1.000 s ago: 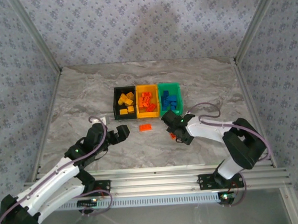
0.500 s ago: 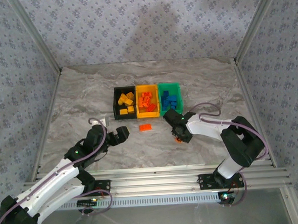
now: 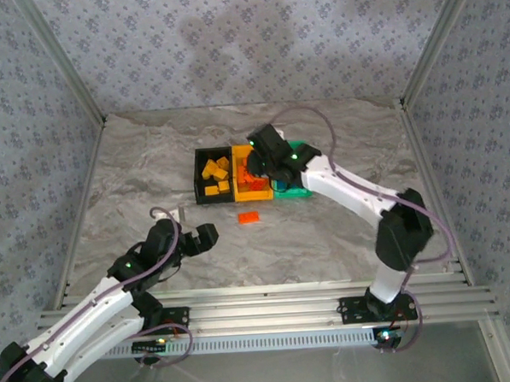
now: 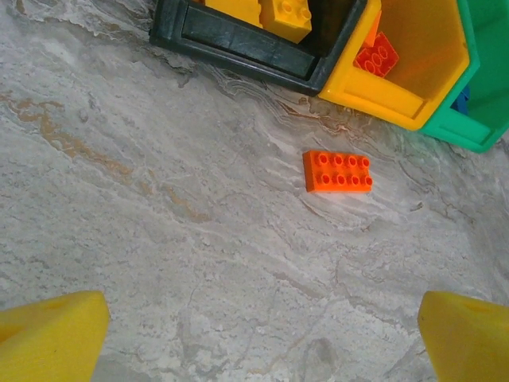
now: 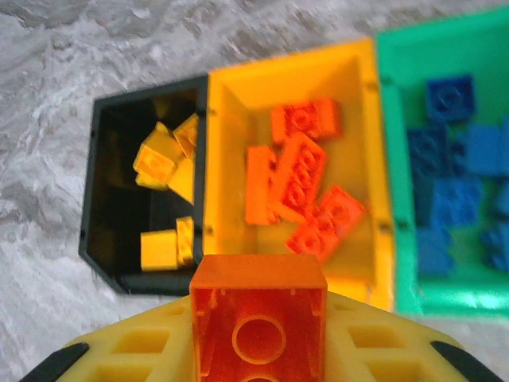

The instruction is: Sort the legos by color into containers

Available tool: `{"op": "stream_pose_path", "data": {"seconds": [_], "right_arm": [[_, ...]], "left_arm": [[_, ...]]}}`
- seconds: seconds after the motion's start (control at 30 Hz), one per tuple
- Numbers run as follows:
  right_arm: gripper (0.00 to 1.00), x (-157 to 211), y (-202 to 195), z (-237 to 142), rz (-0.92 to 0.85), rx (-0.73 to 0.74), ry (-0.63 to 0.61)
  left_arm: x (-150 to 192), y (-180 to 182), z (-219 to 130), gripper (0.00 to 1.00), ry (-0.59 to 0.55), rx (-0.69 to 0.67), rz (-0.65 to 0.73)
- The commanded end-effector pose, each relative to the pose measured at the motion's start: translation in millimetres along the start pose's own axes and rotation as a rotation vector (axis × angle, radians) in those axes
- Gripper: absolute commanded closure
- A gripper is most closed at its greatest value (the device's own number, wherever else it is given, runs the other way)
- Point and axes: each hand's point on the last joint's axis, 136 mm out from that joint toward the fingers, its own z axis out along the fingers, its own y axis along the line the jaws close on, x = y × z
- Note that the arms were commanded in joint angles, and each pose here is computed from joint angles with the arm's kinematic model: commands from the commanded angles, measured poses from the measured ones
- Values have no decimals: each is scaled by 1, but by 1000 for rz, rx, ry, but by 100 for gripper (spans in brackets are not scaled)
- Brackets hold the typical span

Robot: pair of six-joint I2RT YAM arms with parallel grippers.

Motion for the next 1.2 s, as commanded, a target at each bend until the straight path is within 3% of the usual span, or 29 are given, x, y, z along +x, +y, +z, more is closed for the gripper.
{"op": "stream_pose_path", "data": {"seconds": [0.0,0.27,0.3,0.43,0.63,0.8,0.83,0.87,1.17], "right_arm": [[65,3,-8,46,-130,56,81],[60,-12,-16,91,-142,140,89],[58,-12,-18,93,-134,143,91],[30,-21,-15,88,-122,131,63],[20,-26,8,46,-180,80,-28],[16,11,17,13,-190,30,-52],[13,26,18,10,-194,19,-40],[0,39,17,9,-197,16,-27],[0,125,0,45,-208,86,100]], "left_arm": [[0,0,-7,0,15,-9,0],[0,5,-16,0,0,-10,-18],[0,6,-17,0,-4,-10,-18],[1,8,-19,0,-6,-16,-16],[0,9,-21,1,-14,-14,-22],[-2,11,-23,0,-34,-16,-29],[-2,12,-23,0,-39,-20,-32],[-2,13,-24,0,-41,-22,-32],[0,18,-23,1,-41,-39,-44]]}}
